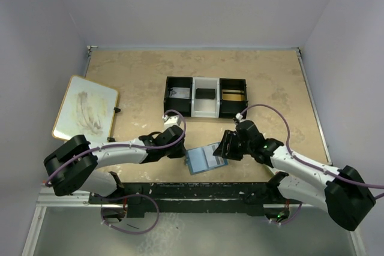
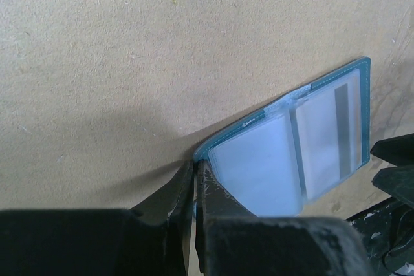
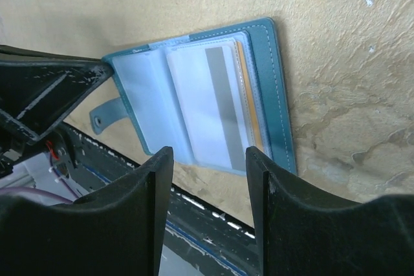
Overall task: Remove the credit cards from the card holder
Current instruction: Adjust the card holder at the center of the board.
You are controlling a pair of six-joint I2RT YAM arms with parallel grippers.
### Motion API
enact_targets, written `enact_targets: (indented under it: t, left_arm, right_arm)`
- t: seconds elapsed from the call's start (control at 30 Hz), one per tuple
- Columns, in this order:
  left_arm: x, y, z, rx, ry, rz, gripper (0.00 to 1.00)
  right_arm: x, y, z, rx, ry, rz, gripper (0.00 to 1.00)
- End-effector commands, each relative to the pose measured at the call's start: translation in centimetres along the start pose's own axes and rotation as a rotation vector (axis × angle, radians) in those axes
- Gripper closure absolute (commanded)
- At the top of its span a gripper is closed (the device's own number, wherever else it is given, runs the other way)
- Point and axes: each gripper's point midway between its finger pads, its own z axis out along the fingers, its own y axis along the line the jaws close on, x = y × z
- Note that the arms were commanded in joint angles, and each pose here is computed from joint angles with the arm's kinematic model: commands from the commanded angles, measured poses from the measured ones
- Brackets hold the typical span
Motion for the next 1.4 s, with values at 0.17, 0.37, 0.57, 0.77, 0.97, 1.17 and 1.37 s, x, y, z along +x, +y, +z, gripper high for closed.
enact_targets:
  t: [0.17,0.37,0.57,0.77,0.97,1.17,1.37]
  left_arm:
    - [-1.5,-2.1,-0.3,0.047,-0.036,0.008,1.0]
    - [-1.4,-2.1,-0.1,0.04,-0.027,0.011,1.0]
    - [-1.4,-2.1,0.1,0.036,-0.027,0.017,1.0]
    - [-1.5,-2.2,0.1,0.032,-0.028,0.022,1.0]
    - [-1.7,-2.3,0.1,0.027,-0.032,0.031,1.0]
    - [-1.7,-2.4,0.1,0.029,-0.029,0.029,1.0]
    - [-1.6,-2.4,0.2,0.028,-0.024,0.029,1.0]
  right_arm:
    - [1.4,-0.9,1.6,0.006,0.078,-0.042,0.48]
    - [2.1,-1.0,2.0,-0.01,0.105,-0.039,0.48]
    - [1.9,2.2,1.2,-0.19,0.082,-0.027,0.49]
    - [1.2,4.0,0.2,-0.278,0.043,0.012,0.5]
    - [1.3,4.0,-0.3,-0.281,0.041,0.028,0.52]
    - [1.7,4.2,-0.2,-0.309,0.052,0.036,0.53]
    - [1.4,3.5,0.5,-0.259,0.046,0.054,0.63]
